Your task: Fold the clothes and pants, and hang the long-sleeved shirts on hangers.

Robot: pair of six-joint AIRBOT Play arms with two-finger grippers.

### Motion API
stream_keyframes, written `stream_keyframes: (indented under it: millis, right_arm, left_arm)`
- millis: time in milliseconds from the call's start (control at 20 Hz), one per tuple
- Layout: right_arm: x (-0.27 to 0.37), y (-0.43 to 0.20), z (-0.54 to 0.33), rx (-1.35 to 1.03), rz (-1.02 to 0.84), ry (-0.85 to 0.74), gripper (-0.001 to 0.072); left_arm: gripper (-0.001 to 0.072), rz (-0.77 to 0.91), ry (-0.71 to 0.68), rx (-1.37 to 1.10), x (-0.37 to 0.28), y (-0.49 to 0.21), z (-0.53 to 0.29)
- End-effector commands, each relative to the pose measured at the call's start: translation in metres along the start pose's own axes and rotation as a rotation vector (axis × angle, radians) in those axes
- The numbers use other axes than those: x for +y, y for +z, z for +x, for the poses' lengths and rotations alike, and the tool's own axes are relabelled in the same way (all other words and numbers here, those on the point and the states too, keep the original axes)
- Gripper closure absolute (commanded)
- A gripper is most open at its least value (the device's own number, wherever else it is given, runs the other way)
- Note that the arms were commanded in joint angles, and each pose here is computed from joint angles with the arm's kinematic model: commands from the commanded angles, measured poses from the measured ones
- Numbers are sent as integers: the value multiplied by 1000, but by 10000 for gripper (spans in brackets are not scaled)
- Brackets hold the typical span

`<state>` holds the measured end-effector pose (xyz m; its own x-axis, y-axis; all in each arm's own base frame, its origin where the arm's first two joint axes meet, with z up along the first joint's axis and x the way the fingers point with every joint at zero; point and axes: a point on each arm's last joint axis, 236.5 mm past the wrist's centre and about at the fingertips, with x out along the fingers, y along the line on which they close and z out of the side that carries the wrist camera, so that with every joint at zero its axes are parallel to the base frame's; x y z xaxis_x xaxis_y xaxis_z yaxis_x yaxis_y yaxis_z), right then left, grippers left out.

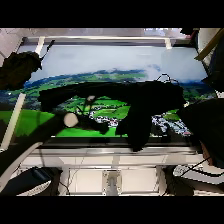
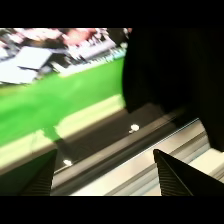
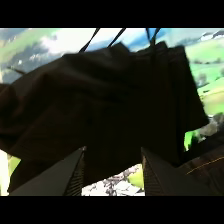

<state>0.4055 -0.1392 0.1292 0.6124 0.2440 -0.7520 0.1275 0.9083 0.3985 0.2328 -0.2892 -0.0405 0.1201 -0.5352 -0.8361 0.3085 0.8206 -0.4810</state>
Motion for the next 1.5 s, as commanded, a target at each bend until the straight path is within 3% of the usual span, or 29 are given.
stream_keyframes:
  millis: [0, 100, 250, 600, 650, 700, 750, 850, 950, 1100, 1450]
  right_arm:
    - [16, -9, 1, 41, -52, 37, 327]
    - [19, -9, 2, 44, -77, 42, 328]
    - [19, -9, 3, 43, -84, 40, 328]
    - [19, -9, 3, 44, -100, 42, 328]
    - [19, -10, 3, 46, -100, 43, 328]
    - [20, -12, 2, 54, -100, 46, 328]
    - [19, -14, 2, 63, -103, 44, 328]
    - [14, -19, 2, 87, -116, 22, 329]
    - [-2, -28, 0, 125, -125, -35, 328]
    - [-20, -41, -3, 171, -111, -77, 328]
    - [-11, -130, 42, 310, 91, 136, 328]
  left_arm:
    - [11, -323, -155, 25, -43, -8, 48]
    - [155, -366, -287, 29, -70, -3, 56]
    - [155, -366, -387, 58, -95, -12, 72]
    - [155, -281, -399, 121, -137, -30, 114]
    - [193, -276, -407, 120, -142, -26, 117]
    - [372, -270, -419, 111, -148, -20, 115]
    - [706, -264, -433, 92, -153, -11, 110]
    - [703, -200, -445, 21, -149, 15, 88]
    - [705, -67, -376, -52, -122, 42, 57]
    - [704, -42, -162, -93, -44, 70, -8]
    - [703, -147, 485, -375, 130, 61, -227]
